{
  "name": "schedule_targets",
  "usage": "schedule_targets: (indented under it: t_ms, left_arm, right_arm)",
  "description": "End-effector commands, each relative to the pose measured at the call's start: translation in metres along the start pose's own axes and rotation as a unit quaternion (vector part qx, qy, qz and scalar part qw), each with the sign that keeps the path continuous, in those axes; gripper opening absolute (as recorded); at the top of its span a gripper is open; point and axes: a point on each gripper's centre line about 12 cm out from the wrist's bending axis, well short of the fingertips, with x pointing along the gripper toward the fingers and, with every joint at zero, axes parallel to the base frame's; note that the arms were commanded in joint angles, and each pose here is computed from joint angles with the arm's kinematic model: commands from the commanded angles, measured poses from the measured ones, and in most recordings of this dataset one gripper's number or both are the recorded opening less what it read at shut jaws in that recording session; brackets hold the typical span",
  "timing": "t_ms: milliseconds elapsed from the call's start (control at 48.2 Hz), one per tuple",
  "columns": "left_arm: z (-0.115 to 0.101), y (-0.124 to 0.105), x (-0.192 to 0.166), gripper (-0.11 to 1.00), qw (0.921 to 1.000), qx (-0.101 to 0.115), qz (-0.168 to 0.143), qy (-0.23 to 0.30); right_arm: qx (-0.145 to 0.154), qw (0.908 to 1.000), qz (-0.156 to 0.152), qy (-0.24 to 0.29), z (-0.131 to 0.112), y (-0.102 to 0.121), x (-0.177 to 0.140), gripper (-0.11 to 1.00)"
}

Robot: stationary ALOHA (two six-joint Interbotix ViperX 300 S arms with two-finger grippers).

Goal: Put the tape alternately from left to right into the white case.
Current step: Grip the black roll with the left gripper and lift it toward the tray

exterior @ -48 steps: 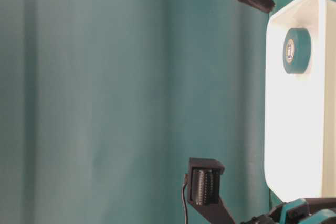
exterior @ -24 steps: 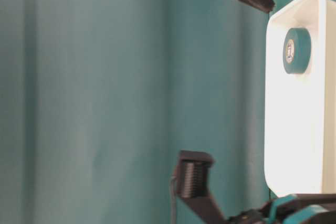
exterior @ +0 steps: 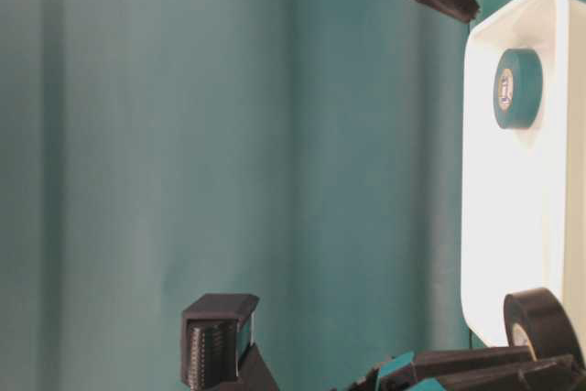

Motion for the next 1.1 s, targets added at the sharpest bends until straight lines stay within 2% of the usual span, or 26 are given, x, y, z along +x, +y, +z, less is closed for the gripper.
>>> schedule_targets:
  t_ms: [0,145,435,705,1078]
  left_arm:
    - [0.002,0.005,-0.006,-0.03,0.9999,0.004,0.005,-0.009]
    - [0.002,0.017,-0.006,-0.03,0.9997,0.017,0.016,-0.010]
    - [0.003,0.064,-0.010,-0.03,0.9982,0.008,0.059,-0.010]
    - [0.004,0.109,-0.012,-0.03,0.9948,0.015,0.100,-0.011]
    - [0.011,0.161,0.008,-0.03,0.9900,0.039,0.136,0.001]
  right_arm:
    - [-0.002,0.9999,0.004,-0.015,0.011,0.002,0.000,0.67]
    - [-0.003,0.9999,0.004,-0.015,0.010,0.002,0.001,0.67]
    - [-0.002,0.9999,0.004,-0.015,0.011,0.002,0.000,0.67]
    - [-0.003,0.9999,0.004,-0.016,0.011,0.002,0.001,0.67]
    - [-0.003,0.9998,0.004,-0.018,0.013,0.002,0.001,0.67]
